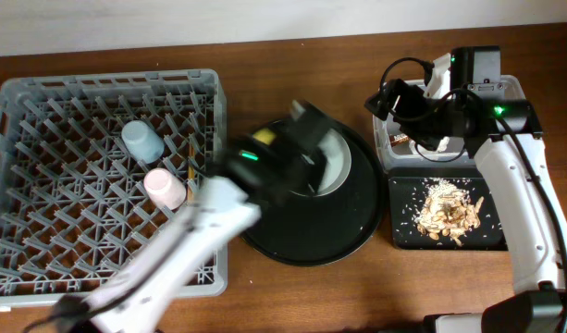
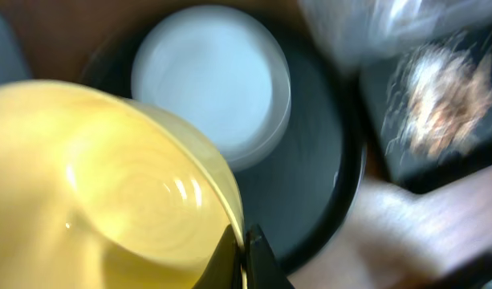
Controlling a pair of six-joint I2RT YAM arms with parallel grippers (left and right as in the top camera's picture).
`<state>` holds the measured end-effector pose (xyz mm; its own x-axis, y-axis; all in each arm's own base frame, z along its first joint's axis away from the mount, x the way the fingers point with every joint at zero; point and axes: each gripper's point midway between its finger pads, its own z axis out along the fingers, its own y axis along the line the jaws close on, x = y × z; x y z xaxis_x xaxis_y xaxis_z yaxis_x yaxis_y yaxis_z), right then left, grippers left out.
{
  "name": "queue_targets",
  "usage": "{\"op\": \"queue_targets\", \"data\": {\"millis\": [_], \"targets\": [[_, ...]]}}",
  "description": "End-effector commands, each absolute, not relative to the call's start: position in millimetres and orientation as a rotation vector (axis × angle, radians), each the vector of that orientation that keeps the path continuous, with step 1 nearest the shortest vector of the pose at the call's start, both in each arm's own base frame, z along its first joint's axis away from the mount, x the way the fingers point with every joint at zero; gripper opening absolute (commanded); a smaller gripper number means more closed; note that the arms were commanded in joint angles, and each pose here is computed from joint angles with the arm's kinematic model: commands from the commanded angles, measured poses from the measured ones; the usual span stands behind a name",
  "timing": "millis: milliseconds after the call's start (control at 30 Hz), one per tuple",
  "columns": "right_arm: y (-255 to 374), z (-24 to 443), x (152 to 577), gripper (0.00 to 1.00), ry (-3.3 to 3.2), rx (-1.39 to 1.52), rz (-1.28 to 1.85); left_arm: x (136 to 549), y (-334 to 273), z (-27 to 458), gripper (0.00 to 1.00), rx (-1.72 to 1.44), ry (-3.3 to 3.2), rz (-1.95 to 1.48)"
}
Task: Sort waste into correct bins and load items into the dishwasher rack
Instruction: 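Carry the yellow bowl with the left gripper into the dish rack, then move the left gripper back toward the white plate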
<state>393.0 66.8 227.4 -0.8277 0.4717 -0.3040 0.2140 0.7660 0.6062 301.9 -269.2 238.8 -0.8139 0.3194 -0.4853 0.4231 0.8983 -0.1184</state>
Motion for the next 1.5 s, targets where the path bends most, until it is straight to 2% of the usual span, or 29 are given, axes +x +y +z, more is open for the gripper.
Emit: {"op": "queue_targets", "data": {"millis": [0, 300, 400, 500, 667, 900, 1133, 1167, 1233, 1300, 1367, 1400, 1467], "targets": [[65.1, 228.9, 394.8, 0.99, 2.510, 0.527, 0.775, 331.5, -240.9, 295.8, 0.00, 0.545, 2.482, -0.569], [65.0, 228.9, 394.8, 0.99, 2.510, 0.527, 0.774, 399.3, -160.2, 352.2, 0.00, 0.444, 2.096, -1.458], [65.0, 228.9, 394.8, 0.99, 2.510, 0.527, 0.774, 417.7, -142.2, 343.1, 0.00, 0.436, 1.990, -1.678], [65.1, 228.9, 394.8, 0.99, 2.510, 0.527, 0.775, 440.8, -123.1, 307.7, 0.00, 0.352, 1.943, -1.885], [65.1, 228.9, 394.8, 0.99, 2.510, 0.527, 0.775, 471.0, -99.3, 240.1, 0.00, 0.149, 2.010, -1.968], [65.1, 228.9, 394.8, 0.99, 2.510, 0.527, 0.775, 491.6, -54.7, 183.5, 0.01, -0.073, 2.124, -1.852], [65.0, 228.9, 394.8, 0.99, 2.510, 0.527, 0.774, 497.2, -32.4, 164.6, 0.02, -0.158, 2.198, -1.728], [65.0, 228.9, 394.8, 0.99, 2.510, 0.527, 0.774, 497.5, -24.2, 162.6, 0.06, -0.184, 2.203, -1.710], [65.0, 228.9, 394.8, 0.99, 2.510, 0.527, 0.774, 496.9, -4.8, 158.3, 0.23, -0.250, 2.212, -1.675], [65.1, 228.9, 394.8, 0.99, 2.510, 0.527, 0.775, 494.9, 16.0, 150.3, 0.33, -0.331, 2.240, -1.621], [65.1, 228.9, 394.8, 0.99, 2.510, 0.527, 0.775, 492.0, 31.9, 144.3, 0.63, -0.396, 2.260, -1.583], [65.1, 228.9, 394.8, 0.99, 2.510, 0.527, 0.775, 490.5, 38.6, 142.5, 0.75, -0.423, 2.264, -1.572], [65.0, 228.9, 394.8, 0.99, 2.510, 0.527, 0.774, 487.6, 53.4, 145.0, 0.80, -0.464, 2.250, -1.561]]}}
